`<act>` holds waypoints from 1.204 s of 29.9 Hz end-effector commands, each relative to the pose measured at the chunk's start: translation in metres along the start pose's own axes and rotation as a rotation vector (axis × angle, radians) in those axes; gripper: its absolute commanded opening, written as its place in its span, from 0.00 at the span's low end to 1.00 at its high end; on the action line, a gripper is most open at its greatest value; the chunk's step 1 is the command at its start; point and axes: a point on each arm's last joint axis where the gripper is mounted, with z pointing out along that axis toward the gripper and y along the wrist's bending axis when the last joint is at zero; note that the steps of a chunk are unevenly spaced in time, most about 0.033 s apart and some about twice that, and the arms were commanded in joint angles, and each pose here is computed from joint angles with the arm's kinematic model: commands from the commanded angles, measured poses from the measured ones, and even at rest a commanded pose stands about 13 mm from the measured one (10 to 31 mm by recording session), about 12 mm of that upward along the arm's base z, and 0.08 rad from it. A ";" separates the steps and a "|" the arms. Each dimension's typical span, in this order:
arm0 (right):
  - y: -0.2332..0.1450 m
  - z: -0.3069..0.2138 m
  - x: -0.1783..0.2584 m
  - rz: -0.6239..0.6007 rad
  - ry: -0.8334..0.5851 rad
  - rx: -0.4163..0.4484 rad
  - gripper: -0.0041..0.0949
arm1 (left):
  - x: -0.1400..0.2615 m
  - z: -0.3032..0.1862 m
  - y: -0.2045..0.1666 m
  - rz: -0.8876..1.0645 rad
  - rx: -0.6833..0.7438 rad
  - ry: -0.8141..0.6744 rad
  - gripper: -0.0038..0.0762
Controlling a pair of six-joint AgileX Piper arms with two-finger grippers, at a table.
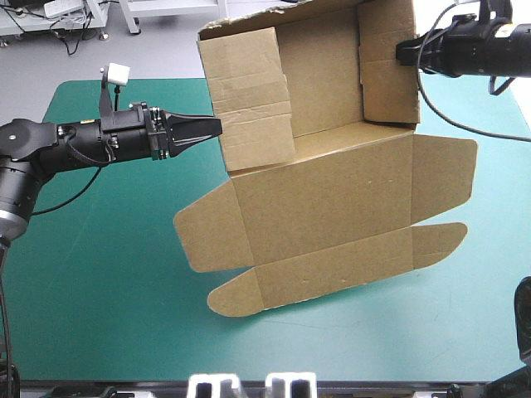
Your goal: Fold the box
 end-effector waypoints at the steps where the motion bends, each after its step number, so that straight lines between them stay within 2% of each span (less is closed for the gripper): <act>1: 0.024 -0.014 -0.013 -0.018 -0.118 -0.018 0.02 | -0.008 -0.005 -0.021 0.043 0.033 -0.056 0.49; 6: 0.033 -0.009 -0.013 -0.019 -0.109 -0.041 0.02 | -0.012 -0.006 -0.006 0.051 -0.140 -0.098 0.49; 13: 0.037 -0.009 -0.012 0.001 -0.096 -0.077 0.02 | -0.019 -0.010 0.008 0.060 -0.304 -0.163 0.45; 17: 0.040 -0.009 -0.009 0.019 -0.070 -0.104 0.02 | -0.024 -0.012 0.012 0.068 -0.355 -0.221 0.40; 20: 0.041 -0.009 -0.009 0.034 -0.065 -0.120 0.03 | -0.023 -0.009 0.013 0.068 -0.351 -0.212 0.37; 23: 0.042 -0.009 -0.007 0.040 -0.044 -0.126 0.03 | -0.021 -0.001 0.010 0.070 -0.332 -0.199 0.24; 24: 0.044 -0.008 -0.006 0.036 -0.030 -0.129 0.03 | -0.020 0.003 0.009 0.074 -0.326 -0.198 0.13; 25: 0.046 -0.006 -0.004 0.029 -0.014 -0.123 0.03 | -0.020 0.006 0.007 0.077 -0.322 -0.201 0.06; 26: 0.047 -0.004 -0.003 0.018 0.003 -0.107 0.03 | -0.019 0.010 0.005 0.092 -0.317 -0.200 0.04; 30: 0.062 0.007 0.004 -0.030 0.067 -0.047 0.03 | -0.016 0.028 -0.008 0.124 -0.299 -0.205 0.03; 36: 0.076 0.015 0.012 -0.046 0.128 0.016 0.03 | -0.017 0.043 -0.028 0.214 -0.393 -0.156 0.03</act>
